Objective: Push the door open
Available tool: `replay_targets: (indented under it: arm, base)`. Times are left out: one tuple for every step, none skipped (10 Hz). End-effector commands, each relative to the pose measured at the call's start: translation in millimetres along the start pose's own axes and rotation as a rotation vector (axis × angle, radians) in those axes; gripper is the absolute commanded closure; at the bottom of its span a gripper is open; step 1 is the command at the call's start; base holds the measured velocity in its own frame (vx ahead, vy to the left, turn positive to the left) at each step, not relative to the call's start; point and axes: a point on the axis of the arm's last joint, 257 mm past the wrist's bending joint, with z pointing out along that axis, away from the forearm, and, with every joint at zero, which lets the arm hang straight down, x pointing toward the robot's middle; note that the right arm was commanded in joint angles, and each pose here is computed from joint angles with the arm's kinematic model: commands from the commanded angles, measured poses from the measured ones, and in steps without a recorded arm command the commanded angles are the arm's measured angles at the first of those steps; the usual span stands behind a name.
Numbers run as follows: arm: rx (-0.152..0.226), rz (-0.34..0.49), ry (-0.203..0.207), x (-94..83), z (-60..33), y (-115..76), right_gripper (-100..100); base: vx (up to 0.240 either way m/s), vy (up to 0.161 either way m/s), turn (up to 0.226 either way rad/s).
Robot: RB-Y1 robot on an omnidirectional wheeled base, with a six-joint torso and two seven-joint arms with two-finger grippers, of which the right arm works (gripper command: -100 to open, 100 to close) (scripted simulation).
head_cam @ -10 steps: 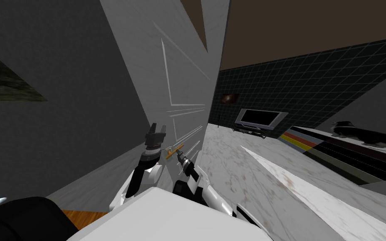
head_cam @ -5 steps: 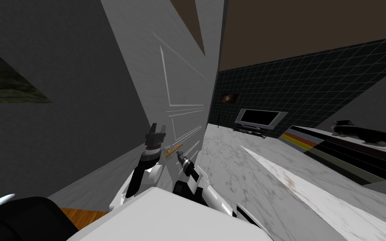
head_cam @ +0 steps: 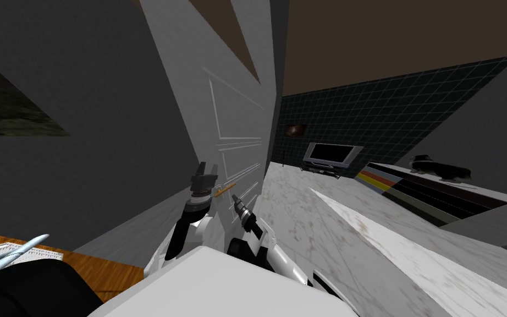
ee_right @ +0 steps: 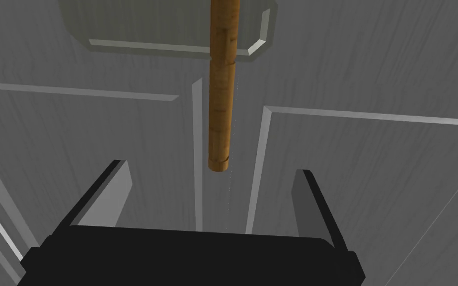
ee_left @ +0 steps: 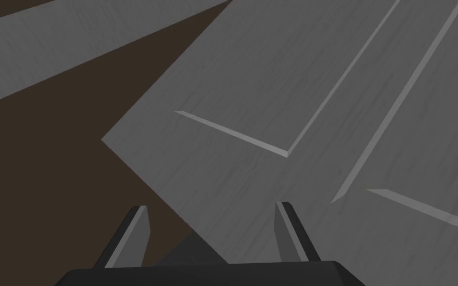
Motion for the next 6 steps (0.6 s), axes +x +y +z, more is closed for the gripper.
replay_targets:
  arm:
    - [0.010, -0.010, -0.008, -6.9, -2.8, -4.4, -100]
    - [0.011, -0.012, -0.010, -8.3, -3.1, -5.0, -100]
    - [0.012, -0.013, -0.012, -9.5, -3.3, -5.4, -100]
    - [0.013, -0.015, -0.016, -11.3, -2.7, -5.4, -100]
    - [0.011, -0.015, -0.018, -11.9, -1.2, -4.3, -100]
    - [0.007, -0.014, -0.020, -11.4, 1.1, -2.1, -100]
  base:
    - [0.056, 0.058, 0.040]
    - [0.094, 0.125, 0.018]
    - [0.071, 0.143, 0.009]
    - [0.082, 0.169, 0.025]
    - [0.108, 0.201, 0.026]
    - [0.109, 0.214, 0.025]
